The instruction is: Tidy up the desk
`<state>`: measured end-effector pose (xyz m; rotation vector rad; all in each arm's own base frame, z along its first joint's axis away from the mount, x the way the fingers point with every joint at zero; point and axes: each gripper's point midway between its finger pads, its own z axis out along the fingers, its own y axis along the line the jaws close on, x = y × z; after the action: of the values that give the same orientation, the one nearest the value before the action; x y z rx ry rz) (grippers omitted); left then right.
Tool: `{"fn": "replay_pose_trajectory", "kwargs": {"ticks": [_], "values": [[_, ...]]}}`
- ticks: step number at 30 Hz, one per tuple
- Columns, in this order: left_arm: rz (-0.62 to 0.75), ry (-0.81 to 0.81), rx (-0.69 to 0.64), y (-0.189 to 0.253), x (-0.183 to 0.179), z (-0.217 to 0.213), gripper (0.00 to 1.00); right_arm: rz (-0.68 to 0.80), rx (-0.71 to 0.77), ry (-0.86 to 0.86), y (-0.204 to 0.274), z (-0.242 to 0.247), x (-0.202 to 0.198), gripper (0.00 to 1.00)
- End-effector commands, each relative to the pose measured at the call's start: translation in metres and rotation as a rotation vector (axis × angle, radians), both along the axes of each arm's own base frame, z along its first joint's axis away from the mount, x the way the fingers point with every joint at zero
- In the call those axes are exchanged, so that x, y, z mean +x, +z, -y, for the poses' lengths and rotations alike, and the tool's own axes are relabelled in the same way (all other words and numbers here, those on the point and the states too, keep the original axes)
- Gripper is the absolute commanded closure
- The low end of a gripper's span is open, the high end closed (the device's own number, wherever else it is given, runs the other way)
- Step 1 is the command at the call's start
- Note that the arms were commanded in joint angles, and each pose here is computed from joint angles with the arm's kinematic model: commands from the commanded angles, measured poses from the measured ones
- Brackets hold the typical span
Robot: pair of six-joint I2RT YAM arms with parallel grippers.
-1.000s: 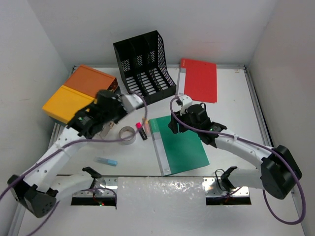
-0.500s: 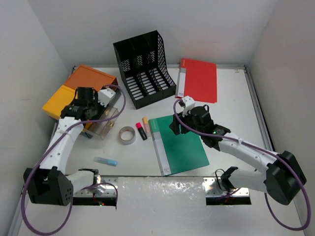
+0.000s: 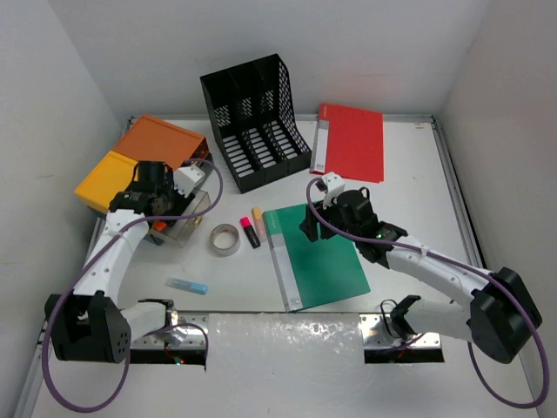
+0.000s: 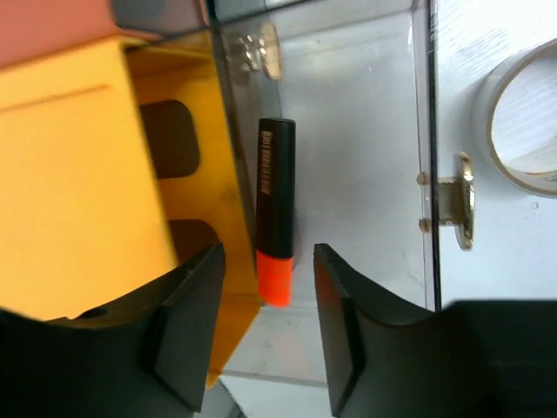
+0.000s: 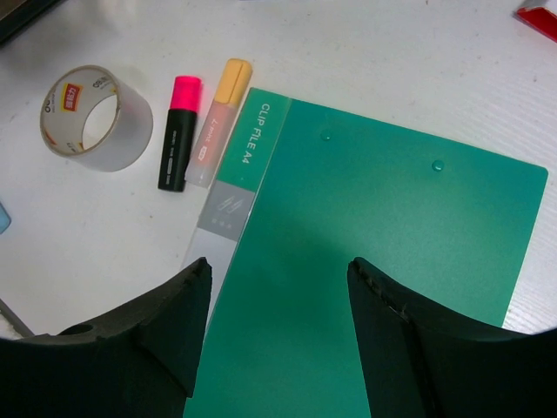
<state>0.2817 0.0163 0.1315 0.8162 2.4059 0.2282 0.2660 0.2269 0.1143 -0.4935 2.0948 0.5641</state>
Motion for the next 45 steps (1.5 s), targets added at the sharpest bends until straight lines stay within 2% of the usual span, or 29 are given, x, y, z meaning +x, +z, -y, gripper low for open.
{"fn": "replay_pose_trajectory", "kwargs": {"ticks": [1,2,3,6,12,14,16,20,22,23,26,28,31,33,37,45], "values": [[0.135,-0.038,-0.03,0.05,0.012,0.006,0.55,0.035,0.03,0.033,0.014,-0.008,0.004,0.37],[0.142,-0.048,-0.033,0.056,0.008,0.007,0.54,0.032,0.029,0.034,0.013,-0.008,0.003,0.37],[0.154,-0.052,-0.032,0.061,0.008,0.008,0.46,0.031,0.027,0.038,0.013,-0.008,0.002,0.37],[0.164,-0.097,-0.032,0.074,0.001,0.012,0.44,0.03,0.025,0.044,0.013,-0.008,0.001,0.37],[0.117,-0.491,-0.054,0.084,-0.052,0.054,0.44,0.033,0.034,0.074,0.015,-0.012,-0.001,0.36],[0.019,-0.742,-0.072,0.068,-0.093,0.08,0.4,0.031,0.038,0.08,0.015,-0.013,-0.002,0.35],[-0.006,-0.789,-0.084,0.061,-0.101,0.091,0.36,0.029,0.035,0.081,0.013,-0.013,-0.002,0.35],[-0.133,-0.795,-0.02,0.026,-0.104,0.108,0.36,0.018,0.036,0.08,0.01,-0.014,-0.002,0.35],[-0.227,-0.83,0.048,-0.009,-0.115,0.113,0.43,0.008,0.034,0.083,0.008,-0.015,-0.002,0.35],[-0.274,-0.837,0.081,-0.03,-0.123,0.108,0.45,0.006,0.032,0.084,0.007,-0.015,-0.002,0.35],[-0.285,-0.851,0.167,-0.056,-0.124,0.095,0.46,0.0,0.02,0.076,0.004,-0.013,-0.002,0.35],[-0.281,-0.843,0.235,-0.067,-0.12,0.084,0.44,0.002,0.005,0.072,0.002,-0.011,-0.001,0.35],[-0.368,-0.832,0.331,-0.098,-0.131,0.06,0.42,0.007,-0.011,0.063,0.0,-0.009,0.001,0.35],[-0.379,-0.831,0.37,-0.101,-0.128,0.055,0.41,0.006,-0.012,0.067,0.0,-0.01,0.003,0.35],[-0.39,-0.88,0.358,-0.103,-0.128,0.06,0.4,-0.004,-0.016,0.078,-0.003,-0.014,0.004,0.34],[-0.537,-0.931,0.4,-0.114,-0.134,0.056,0.41,-0.005,-0.046,0.071,-0.009,-0.011,0.007,0.34]]}}
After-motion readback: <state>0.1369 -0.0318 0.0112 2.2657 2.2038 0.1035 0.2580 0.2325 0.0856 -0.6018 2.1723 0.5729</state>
